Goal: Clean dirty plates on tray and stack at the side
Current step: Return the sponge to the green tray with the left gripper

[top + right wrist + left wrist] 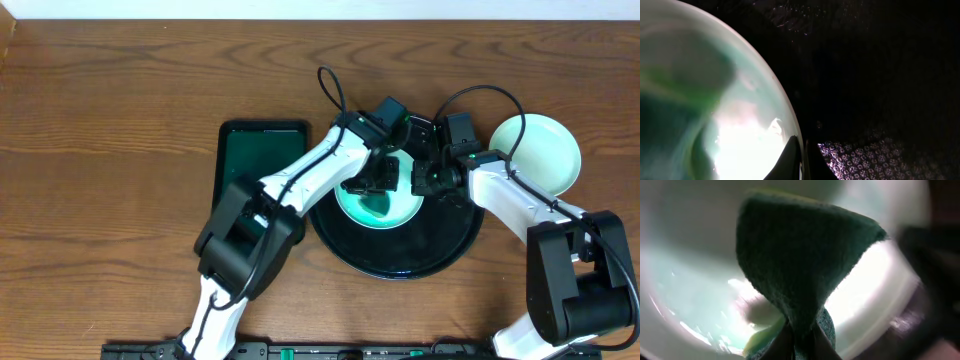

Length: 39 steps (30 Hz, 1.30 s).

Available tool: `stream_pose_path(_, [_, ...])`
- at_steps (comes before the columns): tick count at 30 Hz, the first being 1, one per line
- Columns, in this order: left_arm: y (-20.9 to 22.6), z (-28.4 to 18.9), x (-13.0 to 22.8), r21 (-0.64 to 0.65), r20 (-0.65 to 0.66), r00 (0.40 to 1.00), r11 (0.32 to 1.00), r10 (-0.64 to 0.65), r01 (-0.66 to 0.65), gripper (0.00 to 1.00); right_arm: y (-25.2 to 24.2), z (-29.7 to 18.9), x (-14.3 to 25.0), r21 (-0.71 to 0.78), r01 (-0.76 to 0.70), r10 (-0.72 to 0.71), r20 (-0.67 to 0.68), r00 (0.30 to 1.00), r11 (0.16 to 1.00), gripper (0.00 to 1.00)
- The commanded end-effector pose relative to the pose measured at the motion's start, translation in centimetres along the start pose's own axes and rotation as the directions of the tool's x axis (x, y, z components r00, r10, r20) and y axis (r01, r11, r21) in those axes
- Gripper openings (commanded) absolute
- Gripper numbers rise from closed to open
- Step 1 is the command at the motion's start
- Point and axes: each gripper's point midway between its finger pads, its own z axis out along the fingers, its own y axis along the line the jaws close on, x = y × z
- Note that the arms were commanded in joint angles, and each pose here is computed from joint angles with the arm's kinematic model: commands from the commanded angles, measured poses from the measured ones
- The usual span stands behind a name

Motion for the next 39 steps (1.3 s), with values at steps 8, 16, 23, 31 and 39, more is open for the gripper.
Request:
stream_pose_path(8, [9.9, -17.5, 0.1, -0.163, 0.263, 0.954, 0.968, -0.146, 0.193, 0.07, 0.6, -0.2, -0.2, -0.02, 0.008, -0.008, 0.005, 1.0, 1.0, 0.01])
stream_pose_path(16, [17.2, -17.7, 2.3, -0.312, 0.208, 0.942, 0.895, -0.264, 0.32, 0.09, 0.6, -0.2, -0.3, -0.02, 0.008, -0.008, 0.006, 1.0, 1.0, 0.01])
stream_pose_path(23, [20.1, -12.9, 3.3, -0.331, 0.183, 0.935, 0.877, -0.302, 0.348, 0.09, 0.6, -0.2, -0.3, -0.02, 0.008, -0.008, 0.006, 1.0, 1.0, 0.01])
stream_pose_path(31, [22.1, -8.1, 3.1, -0.319, 0.212, 0.947, 0.899, -0.242, 0.301, 0.47, 0.6, -0.2, -0.3, -0.02, 0.008, -0.008, 0.006, 1.0, 1.0, 0.01])
stream_pose_path(39, [24.3, -16.3, 0.6, -0.245, 0.351, 0.873, 0.866, -0.339, 0.435, 0.65, 0.6, -0.2, -0.2, -0.019, 0.008, -0.008, 0.004, 1.0, 1.0, 0.06])
